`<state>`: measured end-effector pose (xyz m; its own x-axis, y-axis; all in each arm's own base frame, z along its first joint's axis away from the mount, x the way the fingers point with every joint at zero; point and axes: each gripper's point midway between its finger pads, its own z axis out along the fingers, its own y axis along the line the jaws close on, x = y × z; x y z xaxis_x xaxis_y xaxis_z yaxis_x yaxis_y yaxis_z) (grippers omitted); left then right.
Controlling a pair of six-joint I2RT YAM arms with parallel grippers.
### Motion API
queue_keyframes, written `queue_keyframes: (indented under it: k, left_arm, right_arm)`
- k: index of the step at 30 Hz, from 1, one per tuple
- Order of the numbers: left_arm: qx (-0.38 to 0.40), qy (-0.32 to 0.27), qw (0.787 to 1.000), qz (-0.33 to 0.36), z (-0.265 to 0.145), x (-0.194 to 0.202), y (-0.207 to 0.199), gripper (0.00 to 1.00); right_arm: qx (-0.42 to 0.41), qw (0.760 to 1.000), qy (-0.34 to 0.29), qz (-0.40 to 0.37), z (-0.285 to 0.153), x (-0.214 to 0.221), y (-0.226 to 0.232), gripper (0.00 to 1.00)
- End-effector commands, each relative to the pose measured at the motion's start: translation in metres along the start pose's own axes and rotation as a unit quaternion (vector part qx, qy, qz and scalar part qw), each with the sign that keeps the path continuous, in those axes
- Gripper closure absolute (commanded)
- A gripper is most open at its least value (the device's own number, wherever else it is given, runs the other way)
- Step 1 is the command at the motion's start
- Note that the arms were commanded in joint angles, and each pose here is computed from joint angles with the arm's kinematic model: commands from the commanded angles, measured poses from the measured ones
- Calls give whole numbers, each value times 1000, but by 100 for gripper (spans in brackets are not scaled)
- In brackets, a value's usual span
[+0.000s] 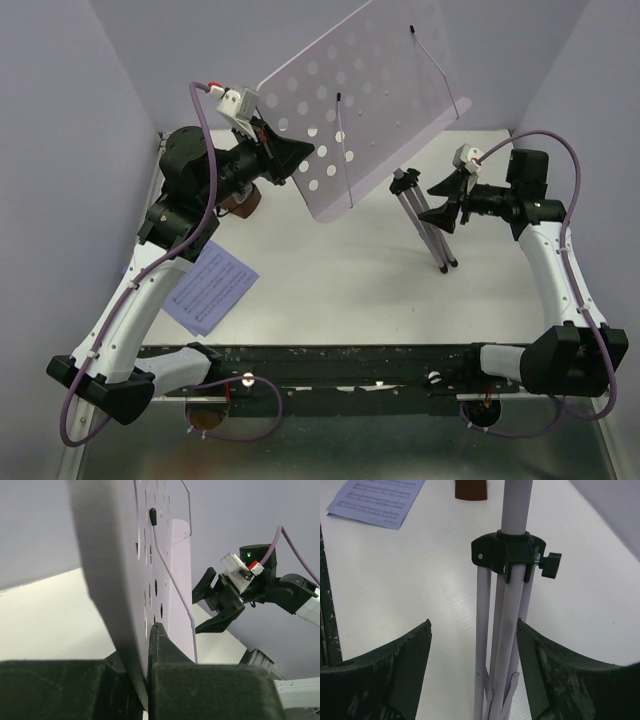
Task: Set up the instrument practice props
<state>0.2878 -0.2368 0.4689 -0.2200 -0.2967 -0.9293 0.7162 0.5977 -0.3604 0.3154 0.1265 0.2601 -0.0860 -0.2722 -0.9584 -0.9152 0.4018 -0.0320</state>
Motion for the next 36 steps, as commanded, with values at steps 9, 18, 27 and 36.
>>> queue_keyframes:
  k: [9, 18, 27, 36]
  left_arm:
    - [29, -24, 992, 119, -17, -13, -10, 100]
    - [33, -29, 992, 115, -22, -14, -14, 100]
    - [19, -51, 983, 177, -33, -53, -23, 100]
    - [20, -100, 961, 256, -66, -120, -58, 100]
  right_arm:
    - [0, 999, 8, -34, 2, 5, -14, 26]
    - [-32, 999, 11, -7, 18, 19, -9, 44]
    - [-42, 999, 5, -13, 20, 3, 5, 100]
    - [-21, 995, -78, -62, 64, -105, 12, 99]
